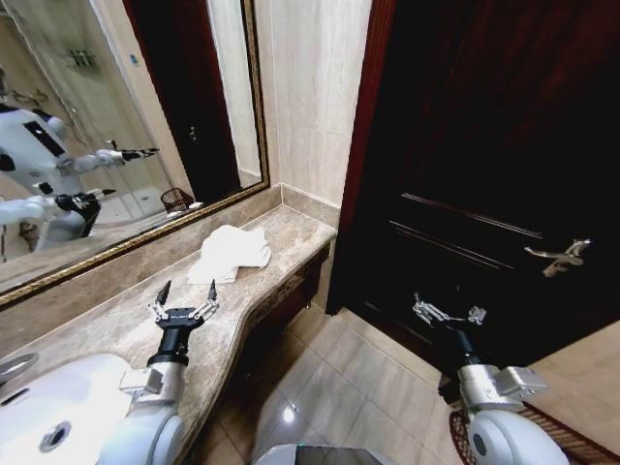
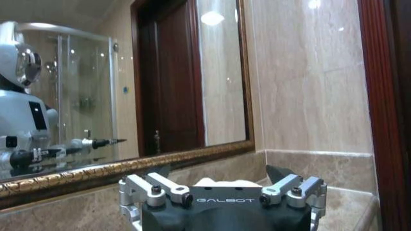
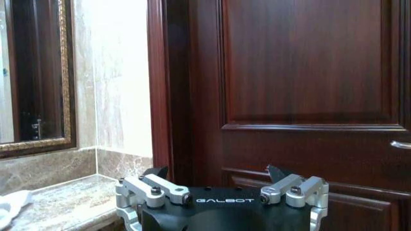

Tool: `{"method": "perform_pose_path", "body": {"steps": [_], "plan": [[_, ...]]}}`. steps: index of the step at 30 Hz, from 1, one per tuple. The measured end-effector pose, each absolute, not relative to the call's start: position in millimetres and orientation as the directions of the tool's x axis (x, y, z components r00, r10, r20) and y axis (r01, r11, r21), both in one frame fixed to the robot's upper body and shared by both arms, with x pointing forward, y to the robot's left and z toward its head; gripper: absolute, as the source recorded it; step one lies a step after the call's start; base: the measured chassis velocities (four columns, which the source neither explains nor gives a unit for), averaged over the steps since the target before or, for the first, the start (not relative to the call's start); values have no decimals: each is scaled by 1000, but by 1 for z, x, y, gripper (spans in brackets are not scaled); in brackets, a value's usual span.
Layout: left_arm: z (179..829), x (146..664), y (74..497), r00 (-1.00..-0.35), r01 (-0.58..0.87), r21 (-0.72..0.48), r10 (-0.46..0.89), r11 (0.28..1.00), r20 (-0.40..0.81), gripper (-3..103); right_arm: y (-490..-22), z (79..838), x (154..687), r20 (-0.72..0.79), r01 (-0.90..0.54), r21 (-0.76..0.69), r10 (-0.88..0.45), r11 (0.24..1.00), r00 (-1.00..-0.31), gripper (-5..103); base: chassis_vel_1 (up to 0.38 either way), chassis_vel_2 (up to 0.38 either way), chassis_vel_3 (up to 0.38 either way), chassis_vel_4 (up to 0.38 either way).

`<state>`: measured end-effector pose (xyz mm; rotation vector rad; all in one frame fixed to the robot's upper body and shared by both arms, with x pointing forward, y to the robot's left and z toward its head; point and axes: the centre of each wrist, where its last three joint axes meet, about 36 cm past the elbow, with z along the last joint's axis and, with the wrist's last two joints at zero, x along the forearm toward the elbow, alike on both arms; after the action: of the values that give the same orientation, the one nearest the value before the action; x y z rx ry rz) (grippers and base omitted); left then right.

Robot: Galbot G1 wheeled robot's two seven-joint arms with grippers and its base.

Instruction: Discard the used towel into the hamper.

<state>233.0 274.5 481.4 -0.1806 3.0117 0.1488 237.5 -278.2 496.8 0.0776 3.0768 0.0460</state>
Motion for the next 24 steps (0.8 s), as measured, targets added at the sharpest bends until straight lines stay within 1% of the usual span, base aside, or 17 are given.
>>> {"method": "perform_pose_path", "body": {"steps": [6, 14, 24], "plan": [[489, 232, 273, -991, -117, 91, -110, 989, -83, 100, -279, 494, 233, -63, 61, 32, 63, 998, -996, 100, 0, 0, 0, 0], [495, 239, 280, -992, -112, 103, -105, 988, -68, 100, -282, 498, 233, -66, 74, 32, 76, 997, -995, 100, 0, 0, 0, 0], [505, 261, 287, -995, -96, 97, -94, 991, -28, 100, -283, 501, 233, -64, 71, 30, 73, 997, -995, 100, 0, 0, 0, 0]]}}
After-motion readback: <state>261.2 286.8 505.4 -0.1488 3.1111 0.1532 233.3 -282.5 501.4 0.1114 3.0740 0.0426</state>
